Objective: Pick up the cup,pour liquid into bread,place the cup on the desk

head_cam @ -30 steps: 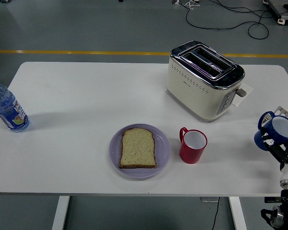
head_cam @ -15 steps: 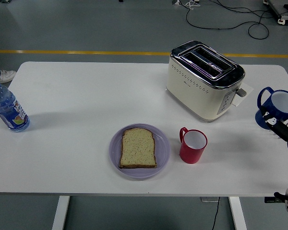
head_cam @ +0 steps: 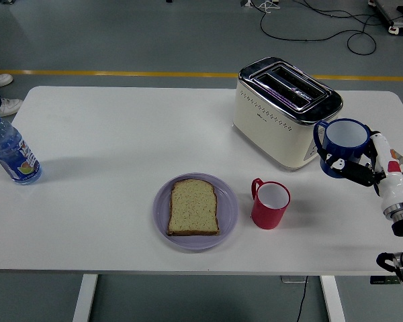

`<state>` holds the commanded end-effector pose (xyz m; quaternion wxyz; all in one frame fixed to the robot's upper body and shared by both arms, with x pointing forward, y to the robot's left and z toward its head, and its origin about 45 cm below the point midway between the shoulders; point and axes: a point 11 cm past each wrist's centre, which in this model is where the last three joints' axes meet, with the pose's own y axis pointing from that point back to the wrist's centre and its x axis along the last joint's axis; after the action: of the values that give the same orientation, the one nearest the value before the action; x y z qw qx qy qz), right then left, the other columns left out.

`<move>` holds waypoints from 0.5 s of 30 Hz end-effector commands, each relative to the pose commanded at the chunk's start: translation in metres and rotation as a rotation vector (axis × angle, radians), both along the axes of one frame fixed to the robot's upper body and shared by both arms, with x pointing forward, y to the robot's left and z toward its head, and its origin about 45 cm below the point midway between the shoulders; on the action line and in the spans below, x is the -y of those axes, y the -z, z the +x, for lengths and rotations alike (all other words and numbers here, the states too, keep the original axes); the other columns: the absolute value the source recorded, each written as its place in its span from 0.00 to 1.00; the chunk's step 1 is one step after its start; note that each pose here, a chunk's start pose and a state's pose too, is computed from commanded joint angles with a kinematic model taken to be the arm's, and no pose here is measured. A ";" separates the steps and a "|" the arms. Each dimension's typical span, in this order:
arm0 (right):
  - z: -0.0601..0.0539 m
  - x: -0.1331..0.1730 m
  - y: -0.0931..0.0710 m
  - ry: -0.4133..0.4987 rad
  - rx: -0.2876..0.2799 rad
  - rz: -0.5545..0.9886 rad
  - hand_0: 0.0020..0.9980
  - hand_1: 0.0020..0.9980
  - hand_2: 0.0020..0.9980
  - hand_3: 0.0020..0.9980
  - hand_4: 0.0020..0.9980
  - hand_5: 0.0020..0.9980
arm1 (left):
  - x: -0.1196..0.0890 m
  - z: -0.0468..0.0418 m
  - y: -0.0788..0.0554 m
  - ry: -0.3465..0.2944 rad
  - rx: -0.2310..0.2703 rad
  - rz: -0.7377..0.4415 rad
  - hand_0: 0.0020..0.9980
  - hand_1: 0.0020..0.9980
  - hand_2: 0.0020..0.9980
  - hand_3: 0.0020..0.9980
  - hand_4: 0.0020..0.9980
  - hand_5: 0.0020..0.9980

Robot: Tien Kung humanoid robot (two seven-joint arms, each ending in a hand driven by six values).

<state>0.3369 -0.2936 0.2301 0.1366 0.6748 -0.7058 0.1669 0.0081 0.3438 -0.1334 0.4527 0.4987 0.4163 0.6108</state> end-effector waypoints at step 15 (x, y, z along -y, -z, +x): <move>0.001 -0.048 -0.015 -0.141 0.029 -0.147 0.13 0.08 0.35 0.42 0.63 0.00 | 0.000 -0.0004 0.000 -0.001 0.001 0.001 0.65 0.66 0.66 0.54 0.31 0.77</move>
<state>0.3382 -0.2451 0.2446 0.1635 0.7085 -0.6442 0.2374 0.0077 0.3438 -0.1334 0.4524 0.4987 0.4160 0.6112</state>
